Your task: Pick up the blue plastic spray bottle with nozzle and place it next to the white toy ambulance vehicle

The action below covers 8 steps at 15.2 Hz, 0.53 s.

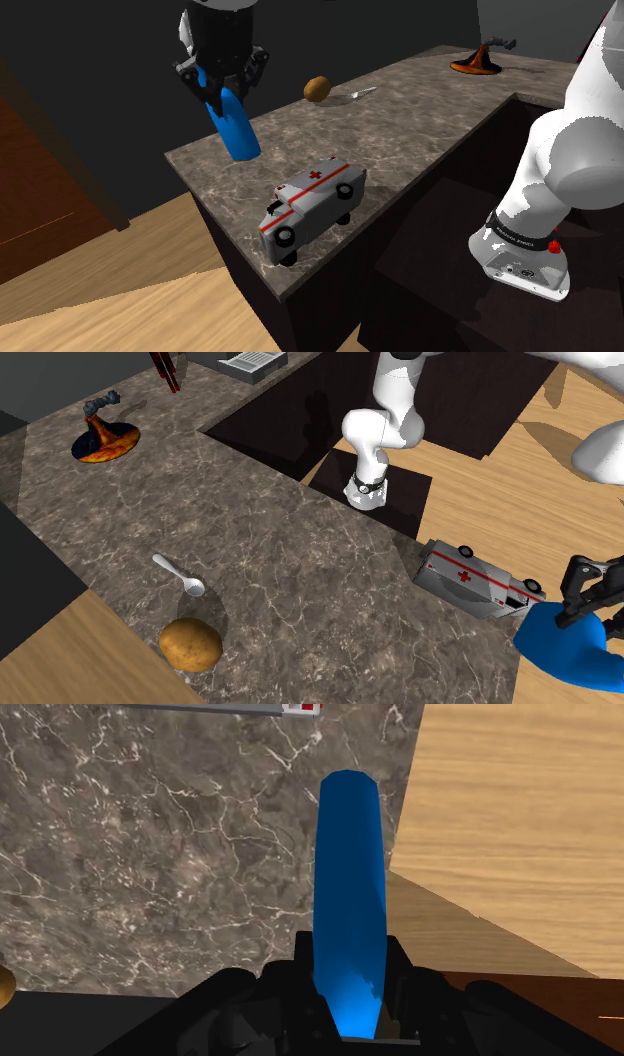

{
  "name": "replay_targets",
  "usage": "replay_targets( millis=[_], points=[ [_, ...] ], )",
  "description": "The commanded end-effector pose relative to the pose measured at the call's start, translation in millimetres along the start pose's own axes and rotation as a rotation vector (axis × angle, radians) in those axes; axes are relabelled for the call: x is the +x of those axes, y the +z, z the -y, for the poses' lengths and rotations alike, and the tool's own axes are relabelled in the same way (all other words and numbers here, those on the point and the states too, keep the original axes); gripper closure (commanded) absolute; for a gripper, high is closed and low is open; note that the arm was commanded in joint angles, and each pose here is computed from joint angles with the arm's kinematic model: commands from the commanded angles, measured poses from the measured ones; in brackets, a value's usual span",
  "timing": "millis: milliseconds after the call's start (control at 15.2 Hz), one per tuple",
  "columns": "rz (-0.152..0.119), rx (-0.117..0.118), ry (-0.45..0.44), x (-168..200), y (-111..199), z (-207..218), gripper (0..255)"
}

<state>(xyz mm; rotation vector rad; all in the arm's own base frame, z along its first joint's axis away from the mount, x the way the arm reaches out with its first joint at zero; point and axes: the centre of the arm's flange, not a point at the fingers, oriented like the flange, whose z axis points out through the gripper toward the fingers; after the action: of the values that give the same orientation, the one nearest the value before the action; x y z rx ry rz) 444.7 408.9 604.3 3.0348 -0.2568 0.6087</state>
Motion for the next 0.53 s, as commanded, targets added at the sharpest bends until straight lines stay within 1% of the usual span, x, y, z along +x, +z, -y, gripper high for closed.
replay_targets(
  millis=[0,462],
  points=[
    [0.000,0.001,0.000,-3.6,9.7,0.2,255],
    [0.000,0.001,0.000,-17.9,43.8,0.3,255]
  ],
)
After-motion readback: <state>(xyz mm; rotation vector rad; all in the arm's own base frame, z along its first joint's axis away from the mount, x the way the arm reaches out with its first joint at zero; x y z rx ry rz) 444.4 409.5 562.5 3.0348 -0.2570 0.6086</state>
